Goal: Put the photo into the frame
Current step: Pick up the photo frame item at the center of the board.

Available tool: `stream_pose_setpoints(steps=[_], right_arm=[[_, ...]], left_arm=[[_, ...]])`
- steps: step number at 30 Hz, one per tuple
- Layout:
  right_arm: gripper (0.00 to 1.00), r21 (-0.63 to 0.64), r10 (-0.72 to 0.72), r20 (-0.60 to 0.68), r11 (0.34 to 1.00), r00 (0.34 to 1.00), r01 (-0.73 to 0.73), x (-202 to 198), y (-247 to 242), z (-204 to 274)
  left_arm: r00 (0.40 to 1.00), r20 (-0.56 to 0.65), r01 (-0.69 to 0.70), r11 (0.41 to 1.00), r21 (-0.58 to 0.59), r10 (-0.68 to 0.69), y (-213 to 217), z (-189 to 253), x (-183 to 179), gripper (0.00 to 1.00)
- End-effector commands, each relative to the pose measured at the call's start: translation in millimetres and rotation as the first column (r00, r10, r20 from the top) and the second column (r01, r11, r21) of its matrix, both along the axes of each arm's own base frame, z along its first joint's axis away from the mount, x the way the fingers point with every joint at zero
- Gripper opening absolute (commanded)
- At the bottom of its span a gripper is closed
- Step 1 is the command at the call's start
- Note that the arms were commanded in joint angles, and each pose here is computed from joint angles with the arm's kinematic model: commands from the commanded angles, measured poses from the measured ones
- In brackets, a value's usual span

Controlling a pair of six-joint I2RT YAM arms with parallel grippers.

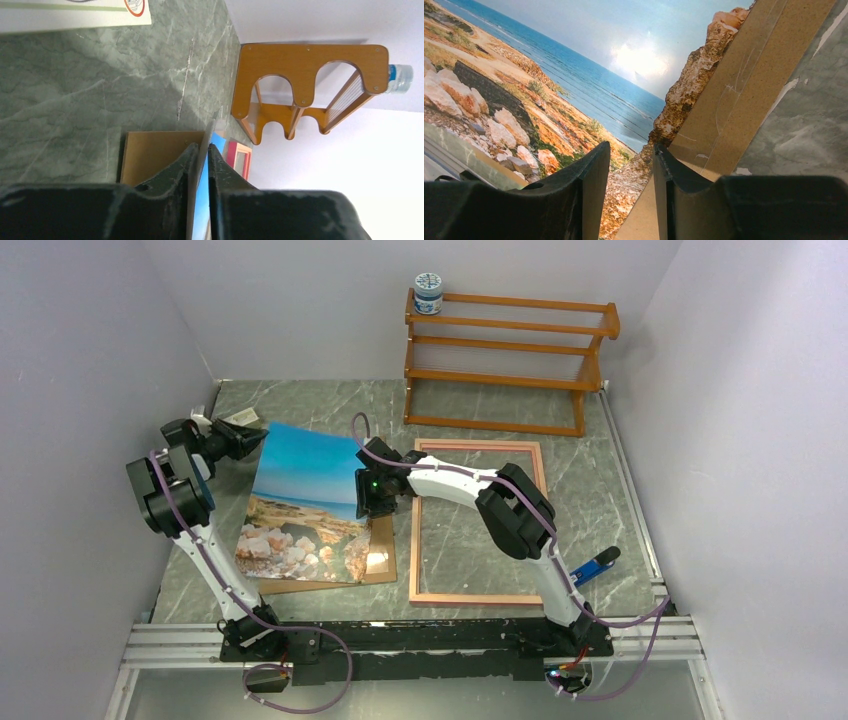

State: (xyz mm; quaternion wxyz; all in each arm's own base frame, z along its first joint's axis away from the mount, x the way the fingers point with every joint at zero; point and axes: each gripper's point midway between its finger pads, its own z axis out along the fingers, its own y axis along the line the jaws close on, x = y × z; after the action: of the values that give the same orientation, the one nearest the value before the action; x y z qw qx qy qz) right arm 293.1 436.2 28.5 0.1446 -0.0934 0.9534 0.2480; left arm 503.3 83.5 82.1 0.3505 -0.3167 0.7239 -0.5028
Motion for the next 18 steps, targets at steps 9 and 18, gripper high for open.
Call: stream_pose_setpoints(steps=[9, 18], right_arm=[[0.44, -0.097, -0.017, -0.037, 0.995, 0.999, 0.013, -3, -31, -4], [0.52, 0.003, -0.044, 0.047, 0.999, 0.998, 0.044, 15, -37, 55]], left_arm=[[0.995, 0.079, 0.04, 0.984, 0.175, -0.055, 3, 44, 10, 0.03], [0.994, 0.081, 0.033, 0.921, 0.389, -0.07, 2, 106, -1, 0.03]])
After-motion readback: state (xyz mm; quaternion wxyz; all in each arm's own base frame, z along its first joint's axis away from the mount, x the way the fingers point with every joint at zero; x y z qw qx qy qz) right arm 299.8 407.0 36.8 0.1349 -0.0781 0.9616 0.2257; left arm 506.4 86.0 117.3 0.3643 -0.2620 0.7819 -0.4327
